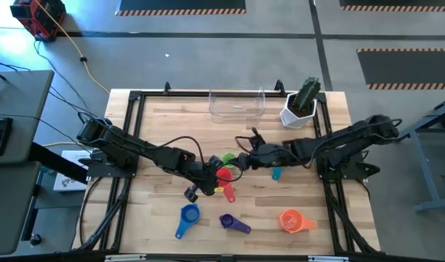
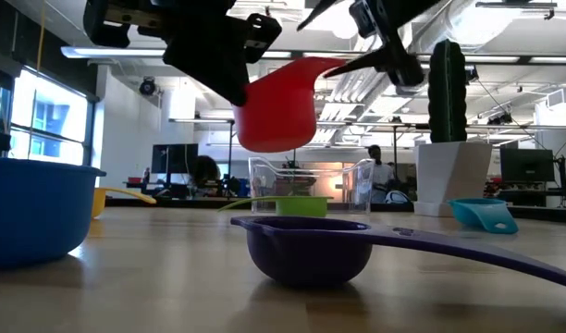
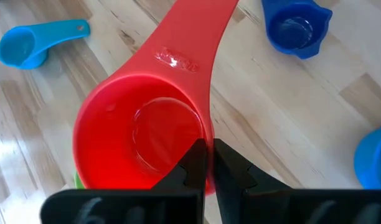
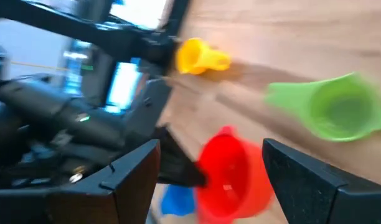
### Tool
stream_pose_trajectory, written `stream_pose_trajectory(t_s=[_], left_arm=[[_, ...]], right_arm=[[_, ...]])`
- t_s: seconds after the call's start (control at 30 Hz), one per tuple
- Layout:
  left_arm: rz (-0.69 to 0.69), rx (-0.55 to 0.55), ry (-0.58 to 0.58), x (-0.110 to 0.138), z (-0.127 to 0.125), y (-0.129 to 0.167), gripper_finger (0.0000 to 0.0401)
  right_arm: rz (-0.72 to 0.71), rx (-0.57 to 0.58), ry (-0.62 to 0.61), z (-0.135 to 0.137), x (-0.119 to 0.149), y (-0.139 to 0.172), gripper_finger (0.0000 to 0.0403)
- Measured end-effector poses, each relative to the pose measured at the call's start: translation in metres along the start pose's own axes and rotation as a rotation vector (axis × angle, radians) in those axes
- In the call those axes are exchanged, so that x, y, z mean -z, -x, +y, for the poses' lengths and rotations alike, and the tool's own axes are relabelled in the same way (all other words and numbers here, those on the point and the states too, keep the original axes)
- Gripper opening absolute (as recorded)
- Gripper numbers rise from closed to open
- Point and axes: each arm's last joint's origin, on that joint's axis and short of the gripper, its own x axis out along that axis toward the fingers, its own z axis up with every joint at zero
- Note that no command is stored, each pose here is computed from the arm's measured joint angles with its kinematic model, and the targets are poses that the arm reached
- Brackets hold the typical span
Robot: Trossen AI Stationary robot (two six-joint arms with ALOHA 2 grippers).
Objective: Nest measuring cups in basket
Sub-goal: Stack the red measuring cup on the top of the orange measuring cup
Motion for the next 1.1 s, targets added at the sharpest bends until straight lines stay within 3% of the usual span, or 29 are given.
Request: stream_pose_trajectory(t_s=[0.13, 0.33, 0.6, 0.93, 1.1], left_arm=[[0.000, -0.002, 0.000, 0.000, 0.000, 0.000, 0.0007], [0.003, -0.014, -0.008, 0.000, 0.001, 0.000, 0.0007], [0.012, -0.032, -0.026, 0.000, 0.001, 0.000, 0.0007], [0.025, -0.059, -0.093, -0.001, 0.000, 0.000, 0.0007], [0.040, -0.084, -0.101, -0.001, 0.000, 0.000, 0.0007]], right_arm=[[0.041, 0.157, 0.047, 0.010, -0.010, 0.004, 0.0275], [0.140, 0.175, 0.071, 0.017, -0.006, -0.017, 0.0275], [0.219, 0.252, 0.079, 0.002, 0.007, -0.045, 0.0275], [0.229, 0.282, 0.088, -0.004, 0.012, -0.053, 0.0274], [0.237, 0.279, 0.083, -0.004, 0.011, -0.053, 0.0249]])
